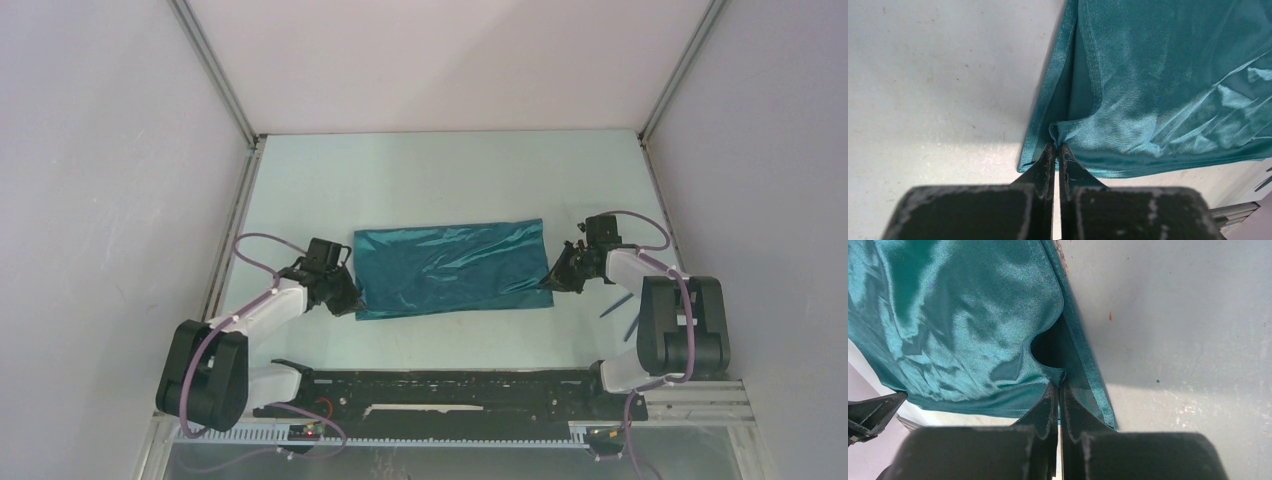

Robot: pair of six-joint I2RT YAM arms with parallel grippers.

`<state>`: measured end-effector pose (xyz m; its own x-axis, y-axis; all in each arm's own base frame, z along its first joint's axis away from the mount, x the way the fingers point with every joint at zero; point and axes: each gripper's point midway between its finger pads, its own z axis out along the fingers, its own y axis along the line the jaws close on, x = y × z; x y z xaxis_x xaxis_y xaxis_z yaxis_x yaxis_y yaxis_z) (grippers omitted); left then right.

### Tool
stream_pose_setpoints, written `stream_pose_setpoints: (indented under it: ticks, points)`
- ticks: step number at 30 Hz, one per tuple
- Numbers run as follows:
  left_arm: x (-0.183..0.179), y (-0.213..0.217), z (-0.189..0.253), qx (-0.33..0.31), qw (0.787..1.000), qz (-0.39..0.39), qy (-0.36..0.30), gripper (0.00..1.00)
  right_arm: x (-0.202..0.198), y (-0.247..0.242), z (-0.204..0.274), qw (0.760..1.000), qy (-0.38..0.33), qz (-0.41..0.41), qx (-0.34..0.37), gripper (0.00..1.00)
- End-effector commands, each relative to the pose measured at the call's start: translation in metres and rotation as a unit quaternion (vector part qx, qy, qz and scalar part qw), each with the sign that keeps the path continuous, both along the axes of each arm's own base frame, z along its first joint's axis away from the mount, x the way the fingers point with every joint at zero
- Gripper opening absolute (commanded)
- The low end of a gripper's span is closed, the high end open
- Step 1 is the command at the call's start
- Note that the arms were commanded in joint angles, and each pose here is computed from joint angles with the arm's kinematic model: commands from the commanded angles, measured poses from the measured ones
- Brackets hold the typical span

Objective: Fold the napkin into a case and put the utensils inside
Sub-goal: Fold and flatten the napkin at the center of the board, then smooth out the rectangle-folded napkin at the center of the board.

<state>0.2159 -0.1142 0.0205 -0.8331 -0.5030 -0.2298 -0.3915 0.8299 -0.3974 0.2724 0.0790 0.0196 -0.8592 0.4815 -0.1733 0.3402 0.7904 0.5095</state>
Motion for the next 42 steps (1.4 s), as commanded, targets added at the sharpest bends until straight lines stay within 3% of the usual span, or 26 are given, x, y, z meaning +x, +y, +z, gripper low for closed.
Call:
stream_pose_setpoints:
  ticks: [1, 13, 17, 22, 24, 29, 35, 42]
  points:
    - [0.002, -0.001, -0.001, 0.000, 1.000, 0.005, -0.007, 0.00, -0.001, -0.001, 0.002, 1.000, -0.004, 0.004, -0.008, 0.00]
    - [-0.003, 0.007, 0.001, 0.017, 1.000, 0.012, -0.007, 0.06, -0.003, 0.004, 0.002, 1.000, -0.006, 0.013, -0.008, 0.01]
    - [-0.008, 0.007, 0.010, 0.012, 1.000, 0.013, -0.011, 0.30, -0.006, 0.001, 0.008, 1.000, -0.006, 0.007, -0.018, 0.18]
    - [-0.012, 0.015, 0.044, 0.025, 0.999, 0.011, -0.036, 0.61, -0.013, -0.014, 0.029, 0.997, -0.018, -0.026, -0.072, 0.50]
    - [-0.007, 0.017, 0.060, 0.026, 0.998, 0.013, -0.061, 0.67, -0.009, -0.017, 0.039, 0.994, -0.043, -0.022, -0.103, 0.59]
    - [0.004, -0.001, 0.074, -0.014, 0.996, -0.009, -0.082, 0.74, -0.003, -0.005, 0.050, 0.993, -0.057, 0.014, -0.105, 0.65]
    - [0.011, -0.031, 0.058, -0.077, 0.994, -0.047, -0.066, 0.78, 0.000, 0.026, 0.055, 0.995, -0.068, 0.065, -0.025, 0.72]
    - [0.007, -0.029, 0.018, -0.067, 0.996, -0.046, -0.036, 0.80, -0.001, 0.023, 0.024, 0.997, -0.038, 0.063, -0.019, 0.74]
